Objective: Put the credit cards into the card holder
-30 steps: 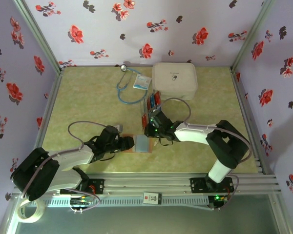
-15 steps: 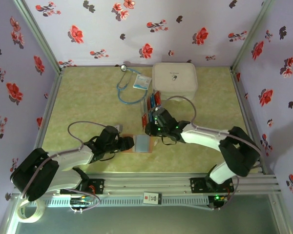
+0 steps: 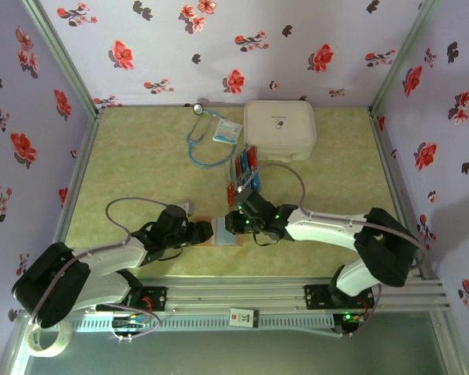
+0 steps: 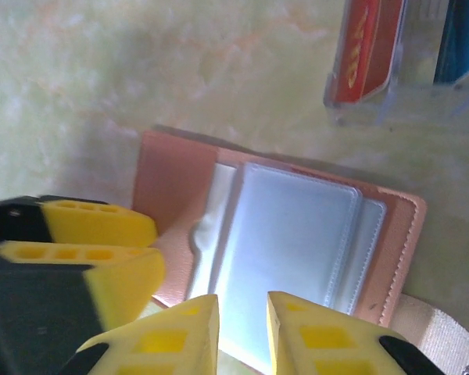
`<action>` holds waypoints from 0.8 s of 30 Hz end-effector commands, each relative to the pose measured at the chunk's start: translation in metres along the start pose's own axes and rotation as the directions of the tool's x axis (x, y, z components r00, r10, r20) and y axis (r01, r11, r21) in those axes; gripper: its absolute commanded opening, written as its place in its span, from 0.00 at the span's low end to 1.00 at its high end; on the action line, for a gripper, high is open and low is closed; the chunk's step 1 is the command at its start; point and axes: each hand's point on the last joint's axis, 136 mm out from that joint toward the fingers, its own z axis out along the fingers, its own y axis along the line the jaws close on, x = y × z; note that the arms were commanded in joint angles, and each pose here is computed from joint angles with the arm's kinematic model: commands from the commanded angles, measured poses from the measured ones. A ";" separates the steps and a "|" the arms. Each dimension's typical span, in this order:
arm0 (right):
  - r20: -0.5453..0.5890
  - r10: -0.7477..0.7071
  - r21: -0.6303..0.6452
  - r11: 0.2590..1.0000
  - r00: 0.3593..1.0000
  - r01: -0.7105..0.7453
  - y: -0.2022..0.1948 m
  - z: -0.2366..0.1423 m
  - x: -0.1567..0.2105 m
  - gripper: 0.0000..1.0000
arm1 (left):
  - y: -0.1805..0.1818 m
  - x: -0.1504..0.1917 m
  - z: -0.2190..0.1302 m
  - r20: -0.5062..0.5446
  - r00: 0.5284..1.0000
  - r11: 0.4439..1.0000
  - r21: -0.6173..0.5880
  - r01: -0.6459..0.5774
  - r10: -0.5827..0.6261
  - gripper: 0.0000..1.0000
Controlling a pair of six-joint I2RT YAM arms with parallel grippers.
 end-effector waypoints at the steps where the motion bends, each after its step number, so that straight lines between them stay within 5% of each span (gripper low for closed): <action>1: -0.001 -0.008 0.033 0.999 1.000 0.008 0.000 0.009 0.002 0.22 | 0.015 0.017 -0.001 -0.045 0.999 0.999 -0.042 0.018 -0.020 0.54; 24: -0.069 -0.007 0.072 0.997 0.998 0.012 -0.007 0.047 0.017 0.20 | 0.023 0.023 -0.003 -0.085 0.995 0.995 -0.080 -0.064 0.057 0.56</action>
